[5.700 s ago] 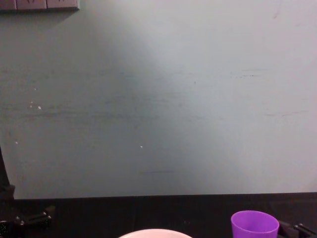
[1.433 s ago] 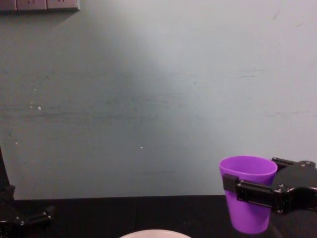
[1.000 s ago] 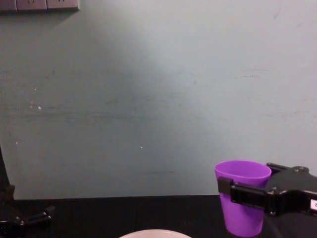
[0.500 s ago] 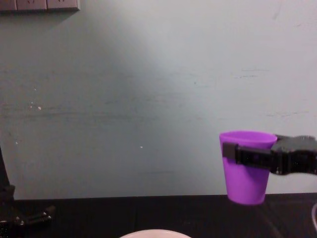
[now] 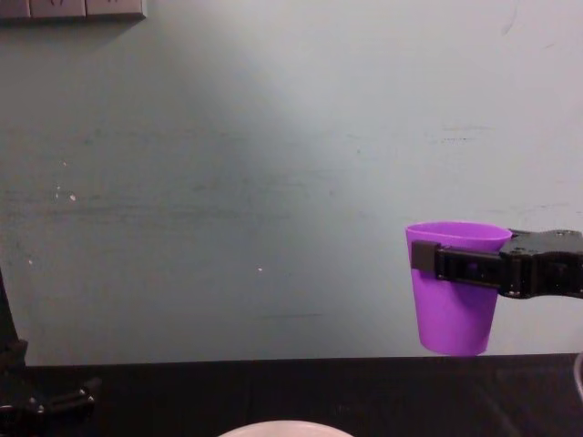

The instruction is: Pick up the cup and pour the mung beans from the cup into the bowl.

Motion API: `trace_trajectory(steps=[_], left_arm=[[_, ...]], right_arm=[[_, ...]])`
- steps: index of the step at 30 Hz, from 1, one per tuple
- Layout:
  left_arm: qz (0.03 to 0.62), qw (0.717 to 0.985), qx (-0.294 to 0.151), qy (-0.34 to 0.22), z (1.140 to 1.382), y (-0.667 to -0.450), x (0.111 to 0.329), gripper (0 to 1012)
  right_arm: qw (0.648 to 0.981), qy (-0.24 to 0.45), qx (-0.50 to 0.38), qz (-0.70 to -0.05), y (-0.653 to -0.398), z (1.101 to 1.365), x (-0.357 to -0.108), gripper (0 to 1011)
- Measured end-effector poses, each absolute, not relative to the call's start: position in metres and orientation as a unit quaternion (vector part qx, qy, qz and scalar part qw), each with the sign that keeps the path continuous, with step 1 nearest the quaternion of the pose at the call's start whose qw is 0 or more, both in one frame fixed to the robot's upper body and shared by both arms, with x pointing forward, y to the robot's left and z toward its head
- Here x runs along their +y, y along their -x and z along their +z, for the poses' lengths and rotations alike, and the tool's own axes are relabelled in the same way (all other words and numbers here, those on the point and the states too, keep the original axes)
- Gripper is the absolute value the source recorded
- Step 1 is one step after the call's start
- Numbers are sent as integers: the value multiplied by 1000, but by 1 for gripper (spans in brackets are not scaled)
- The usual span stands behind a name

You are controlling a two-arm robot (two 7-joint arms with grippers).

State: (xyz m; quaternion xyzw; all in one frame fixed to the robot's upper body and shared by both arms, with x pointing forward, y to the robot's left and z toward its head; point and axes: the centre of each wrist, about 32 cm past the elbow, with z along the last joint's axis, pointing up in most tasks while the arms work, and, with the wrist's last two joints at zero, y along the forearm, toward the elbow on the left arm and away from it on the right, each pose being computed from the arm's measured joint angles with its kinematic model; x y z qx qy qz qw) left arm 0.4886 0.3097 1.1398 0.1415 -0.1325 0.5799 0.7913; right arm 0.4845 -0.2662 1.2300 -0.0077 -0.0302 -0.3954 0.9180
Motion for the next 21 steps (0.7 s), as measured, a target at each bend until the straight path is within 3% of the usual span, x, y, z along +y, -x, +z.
trace_trajectory(steps=[21], left_arm=[[580, 791, -132, -141, 1140, -489, 310, 1000]], right_arm=[[919, 9, -31, -394, -484, 1227, -266, 724]])
